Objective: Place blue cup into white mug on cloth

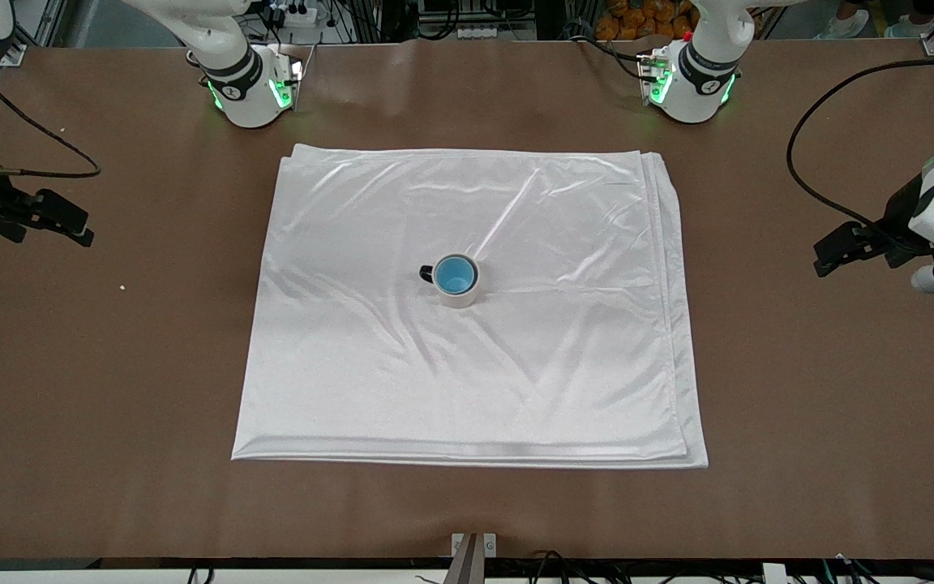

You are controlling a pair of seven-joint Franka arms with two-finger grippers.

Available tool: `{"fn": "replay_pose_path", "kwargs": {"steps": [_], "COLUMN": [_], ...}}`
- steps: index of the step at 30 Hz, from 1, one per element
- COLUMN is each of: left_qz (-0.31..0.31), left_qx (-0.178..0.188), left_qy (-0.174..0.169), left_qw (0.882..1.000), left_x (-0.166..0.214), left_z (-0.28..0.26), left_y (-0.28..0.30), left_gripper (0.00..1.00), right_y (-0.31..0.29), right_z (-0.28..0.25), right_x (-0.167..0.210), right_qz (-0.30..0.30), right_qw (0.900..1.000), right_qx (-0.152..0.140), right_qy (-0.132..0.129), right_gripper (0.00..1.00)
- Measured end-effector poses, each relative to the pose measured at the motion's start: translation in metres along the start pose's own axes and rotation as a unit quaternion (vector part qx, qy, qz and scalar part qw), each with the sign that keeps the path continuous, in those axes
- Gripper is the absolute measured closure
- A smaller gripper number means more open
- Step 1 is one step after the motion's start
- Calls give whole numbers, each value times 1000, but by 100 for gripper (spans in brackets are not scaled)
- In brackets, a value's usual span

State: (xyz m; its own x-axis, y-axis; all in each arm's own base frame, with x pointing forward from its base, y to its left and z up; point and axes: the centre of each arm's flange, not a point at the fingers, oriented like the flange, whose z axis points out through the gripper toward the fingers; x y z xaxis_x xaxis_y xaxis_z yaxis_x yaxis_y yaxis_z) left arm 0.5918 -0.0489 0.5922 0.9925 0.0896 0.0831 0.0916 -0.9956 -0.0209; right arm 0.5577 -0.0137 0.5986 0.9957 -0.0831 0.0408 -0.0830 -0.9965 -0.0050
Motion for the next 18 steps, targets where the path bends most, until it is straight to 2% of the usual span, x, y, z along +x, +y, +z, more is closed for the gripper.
{"fn": "replay_pose_path", "kwargs": {"steps": [18], "left_qz": [14], "left_qx": [-13], "left_qy": [-5], "left_qw": [1000], "left_x": [-22], "left_z": [-6], "left_y": [-13], "left_gripper": [0], "right_y": [3], "right_z": [0], "right_x": [0], "right_qz": [3], "right_qw": [1000], "right_qx": [0], "right_qy": [0], "right_gripper": [0]}}
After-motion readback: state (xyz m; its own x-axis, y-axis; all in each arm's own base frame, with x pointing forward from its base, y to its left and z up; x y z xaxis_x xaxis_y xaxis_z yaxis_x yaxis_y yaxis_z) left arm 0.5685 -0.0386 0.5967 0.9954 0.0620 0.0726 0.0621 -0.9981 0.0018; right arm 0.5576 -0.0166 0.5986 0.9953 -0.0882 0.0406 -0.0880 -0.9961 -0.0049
